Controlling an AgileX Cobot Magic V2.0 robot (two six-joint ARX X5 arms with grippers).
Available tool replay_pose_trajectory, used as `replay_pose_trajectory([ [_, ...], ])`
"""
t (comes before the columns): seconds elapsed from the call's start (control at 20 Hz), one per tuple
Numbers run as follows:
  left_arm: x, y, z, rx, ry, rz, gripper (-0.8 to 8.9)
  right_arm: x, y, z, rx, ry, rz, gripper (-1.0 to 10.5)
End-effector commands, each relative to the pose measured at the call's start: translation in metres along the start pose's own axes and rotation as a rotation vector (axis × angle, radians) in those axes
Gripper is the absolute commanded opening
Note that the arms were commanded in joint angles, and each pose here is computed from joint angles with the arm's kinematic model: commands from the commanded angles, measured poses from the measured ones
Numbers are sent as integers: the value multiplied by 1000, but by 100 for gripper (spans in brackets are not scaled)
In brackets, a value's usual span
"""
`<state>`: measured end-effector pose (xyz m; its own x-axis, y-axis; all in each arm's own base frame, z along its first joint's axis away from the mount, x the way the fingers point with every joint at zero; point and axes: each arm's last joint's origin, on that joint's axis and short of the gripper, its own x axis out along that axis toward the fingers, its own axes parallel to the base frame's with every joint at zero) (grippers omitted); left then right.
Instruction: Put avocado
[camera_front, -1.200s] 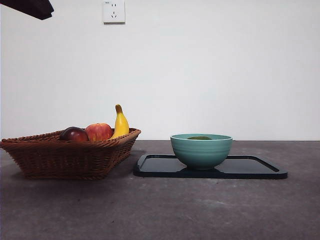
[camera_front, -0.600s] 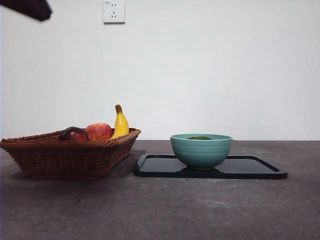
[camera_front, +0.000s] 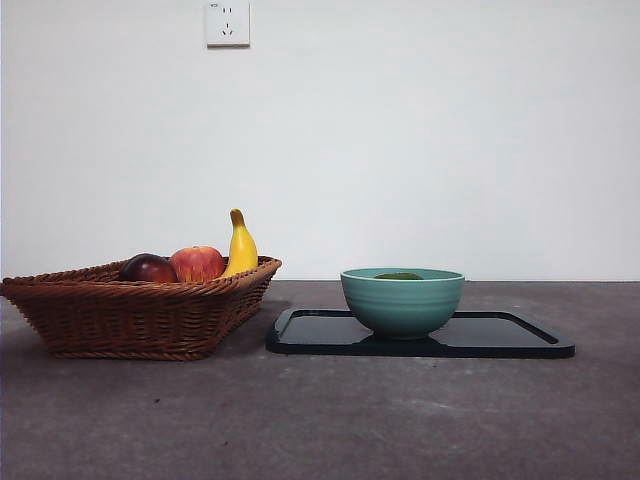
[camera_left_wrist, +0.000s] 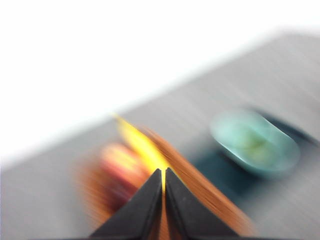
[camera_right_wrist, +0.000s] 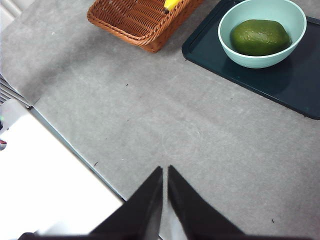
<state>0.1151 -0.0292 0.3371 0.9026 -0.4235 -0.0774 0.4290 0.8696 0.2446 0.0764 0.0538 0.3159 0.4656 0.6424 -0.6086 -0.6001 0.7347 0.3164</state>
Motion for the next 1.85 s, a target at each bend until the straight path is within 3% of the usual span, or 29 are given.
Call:
replay_pose_trajectory([
  [0.05,-11,4,-15,19,-154,172,9,-1,1,2,-2,-12,7,8],
  [0.3,-19,-5,-88,-42,-120,412,10,-1,1,2,-2,-12,7,8],
  [0.65,-16,-19,-152,-128,-23,411,9,-1,1,2,-2,-12,7,8],
  [1.35,-15,-30,-189,-229,163,375,9,-1,1,2,-2,-11,7,8],
  [1.5,-15,-30,-188,-298,148,381,9,-1,1,2,-2,-12,7,8],
  [1.85,-15,-30,-188,-297,148,381,9,-1,1,2,-2,-12,7,8],
])
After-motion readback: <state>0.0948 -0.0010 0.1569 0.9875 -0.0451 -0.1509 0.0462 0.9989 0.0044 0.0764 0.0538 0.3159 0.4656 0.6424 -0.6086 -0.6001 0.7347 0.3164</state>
